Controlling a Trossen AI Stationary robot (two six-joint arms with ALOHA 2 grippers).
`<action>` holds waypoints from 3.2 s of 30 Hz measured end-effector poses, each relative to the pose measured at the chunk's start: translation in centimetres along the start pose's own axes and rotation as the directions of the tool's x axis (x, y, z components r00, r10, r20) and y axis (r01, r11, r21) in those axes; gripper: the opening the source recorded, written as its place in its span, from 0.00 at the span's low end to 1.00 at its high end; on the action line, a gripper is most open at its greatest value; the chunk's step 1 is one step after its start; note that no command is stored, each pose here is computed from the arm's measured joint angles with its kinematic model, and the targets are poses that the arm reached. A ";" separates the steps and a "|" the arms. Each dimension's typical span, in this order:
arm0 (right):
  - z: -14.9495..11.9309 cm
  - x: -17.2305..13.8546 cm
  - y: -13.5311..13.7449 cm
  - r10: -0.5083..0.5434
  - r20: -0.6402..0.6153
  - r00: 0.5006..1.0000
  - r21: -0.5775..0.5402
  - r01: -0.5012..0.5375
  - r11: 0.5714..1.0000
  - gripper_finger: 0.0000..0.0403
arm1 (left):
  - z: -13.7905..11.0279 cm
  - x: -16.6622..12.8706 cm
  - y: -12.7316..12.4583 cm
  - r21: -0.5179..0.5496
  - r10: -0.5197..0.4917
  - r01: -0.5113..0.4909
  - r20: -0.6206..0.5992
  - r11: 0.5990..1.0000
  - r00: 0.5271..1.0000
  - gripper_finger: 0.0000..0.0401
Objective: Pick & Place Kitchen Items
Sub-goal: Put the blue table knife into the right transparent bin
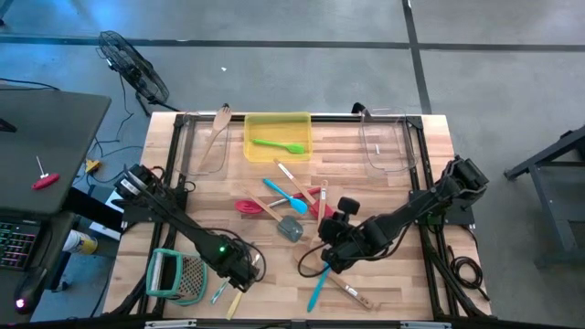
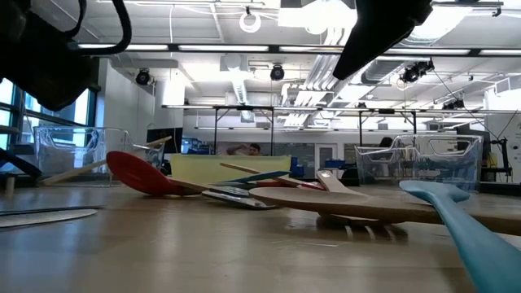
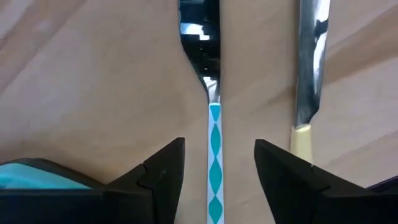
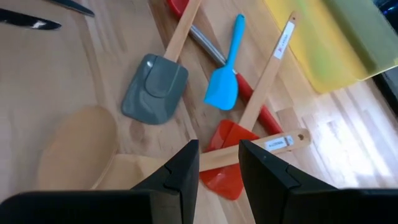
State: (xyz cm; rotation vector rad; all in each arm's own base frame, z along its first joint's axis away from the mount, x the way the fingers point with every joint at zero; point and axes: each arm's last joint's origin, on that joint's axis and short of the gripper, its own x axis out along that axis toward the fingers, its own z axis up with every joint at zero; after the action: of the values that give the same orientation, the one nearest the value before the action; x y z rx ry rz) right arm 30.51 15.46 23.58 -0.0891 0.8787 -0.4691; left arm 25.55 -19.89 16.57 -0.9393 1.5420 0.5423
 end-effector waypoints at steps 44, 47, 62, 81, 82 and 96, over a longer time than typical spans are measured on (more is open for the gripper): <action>-0.2 -0.3 0.4 0.045 -0.013 0.999 0.003 -0.045 0.999 0.26 | 0.5 4.7 0.4 0.030 0.184 -0.184 -0.013 0.983 0.983 0.04; -0.2 -0.3 0.4 0.045 -0.013 0.999 0.003 -0.045 0.999 0.26 | 0.5 4.7 0.5 0.031 0.193 -0.193 0.003 0.981 0.981 0.03; -0.2 -0.3 0.4 0.044 -0.012 0.999 -0.007 -0.044 0.999 0.26 | 0.3 3.1 -0.8 0.069 0.245 -0.249 0.065 0.966 0.967 0.02; -1.3 -1.9 1.8 0.054 0.036 0.998 -0.065 -0.052 0.997 0.26 | -0.2 -0.9 -2.8 0.054 0.292 -0.303 0.152 0.951 0.944 0.02; -1.4 -2.0 1.9 0.047 0.047 0.998 -0.063 -0.043 0.997 0.26 | -0.2 -1.4 -2.9 0.051 0.300 -0.312 0.162 0.949 0.940 0.02; -1.6 -4.2 3.5 -0.060 0.309 0.949 0.046 0.047 0.998 0.26 | 0.2 -12.0 -5.6 0.124 0.229 -0.386 0.627 0.914 0.744 0.02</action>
State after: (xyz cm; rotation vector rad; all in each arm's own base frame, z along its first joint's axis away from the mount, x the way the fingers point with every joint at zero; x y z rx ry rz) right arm 28.24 20.60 24.66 -0.1478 0.5584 -0.5066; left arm 29.93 -19.78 29.09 -0.2543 1.1347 0.7800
